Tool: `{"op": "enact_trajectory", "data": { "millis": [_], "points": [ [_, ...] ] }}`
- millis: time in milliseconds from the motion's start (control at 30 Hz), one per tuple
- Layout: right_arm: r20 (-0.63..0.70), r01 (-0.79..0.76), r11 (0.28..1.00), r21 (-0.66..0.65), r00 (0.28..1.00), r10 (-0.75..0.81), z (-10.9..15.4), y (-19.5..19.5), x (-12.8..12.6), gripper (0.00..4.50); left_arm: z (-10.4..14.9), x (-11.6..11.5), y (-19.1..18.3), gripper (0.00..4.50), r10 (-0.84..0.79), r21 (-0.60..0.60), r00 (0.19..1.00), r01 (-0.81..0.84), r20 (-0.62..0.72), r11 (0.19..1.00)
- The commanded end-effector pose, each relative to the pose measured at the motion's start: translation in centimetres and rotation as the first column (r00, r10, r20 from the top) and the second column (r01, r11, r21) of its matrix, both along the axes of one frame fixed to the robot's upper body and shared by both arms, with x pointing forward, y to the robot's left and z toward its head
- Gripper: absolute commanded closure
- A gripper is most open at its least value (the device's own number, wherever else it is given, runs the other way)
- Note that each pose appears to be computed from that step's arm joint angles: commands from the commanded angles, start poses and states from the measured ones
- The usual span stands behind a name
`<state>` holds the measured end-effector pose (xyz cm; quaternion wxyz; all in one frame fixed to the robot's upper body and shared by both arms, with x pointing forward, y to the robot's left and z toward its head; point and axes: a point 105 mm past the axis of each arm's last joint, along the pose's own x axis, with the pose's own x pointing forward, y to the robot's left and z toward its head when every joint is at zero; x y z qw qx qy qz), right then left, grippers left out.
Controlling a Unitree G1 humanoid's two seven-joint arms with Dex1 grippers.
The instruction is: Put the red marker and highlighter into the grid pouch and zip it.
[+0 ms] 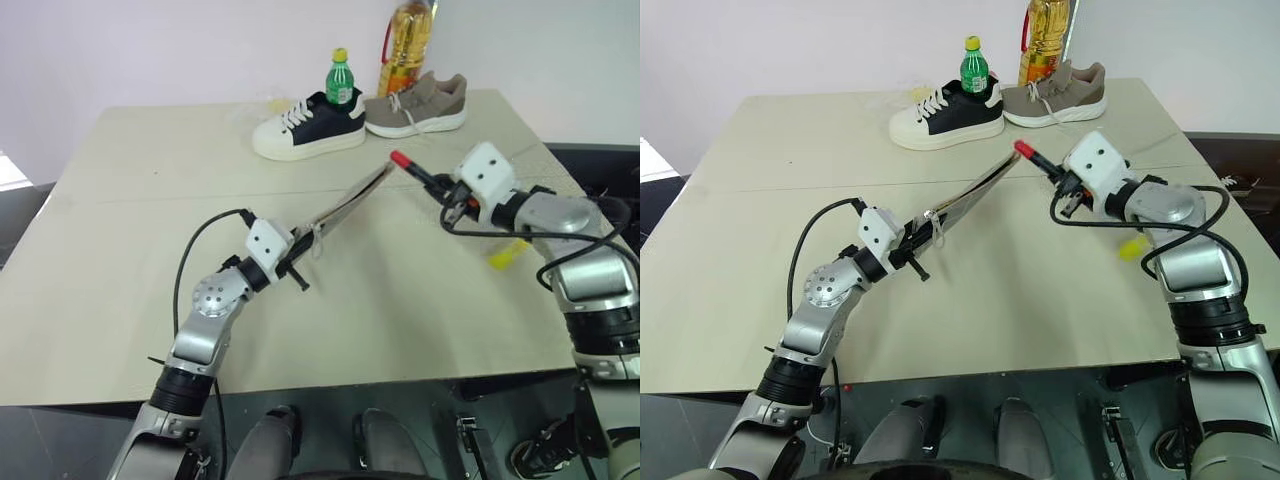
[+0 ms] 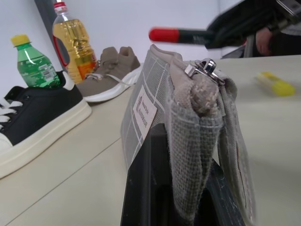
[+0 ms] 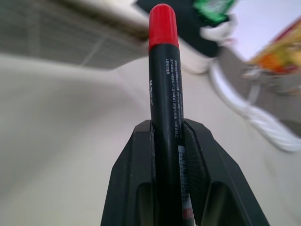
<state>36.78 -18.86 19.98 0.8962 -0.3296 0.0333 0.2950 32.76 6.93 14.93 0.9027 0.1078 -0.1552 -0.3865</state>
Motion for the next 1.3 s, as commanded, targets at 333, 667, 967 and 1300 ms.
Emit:
{"op": "enact_trajectory", "data": {
  "millis": [333,667,967,1300],
  "points": [
    [0.048,-0.06,0.995,-0.085,0.997,0.065,0.9,0.6,-0.6,4.19,1.5,-0.2,-0.2,4.5,-0.018,-0.012,0.998,0.019,0.054,1.0],
    [0.052,-0.279,0.823,-0.495,0.936,0.348,-0.9,2.7,-2.8,4.19,0.5,-2.1,-0.2,4.5,-0.182,0.182,0.982,0.171,0.048,0.968],
    [0.063,-0.431,0.634,-0.642,0.794,0.604,-1.5,8.0,-4.5,4.19,0.5,-3.0,1.0,4.5,-0.321,0.259,0.946,0.324,-0.054,0.91],
    [0.098,-0.359,0.832,-0.423,0.895,0.436,1.6,4.6,-4.0,1.23,0.4,-2.1,0.8,4.5,-0.264,0.222,0.964,0.267,-0.042,0.938]
  ]
}}
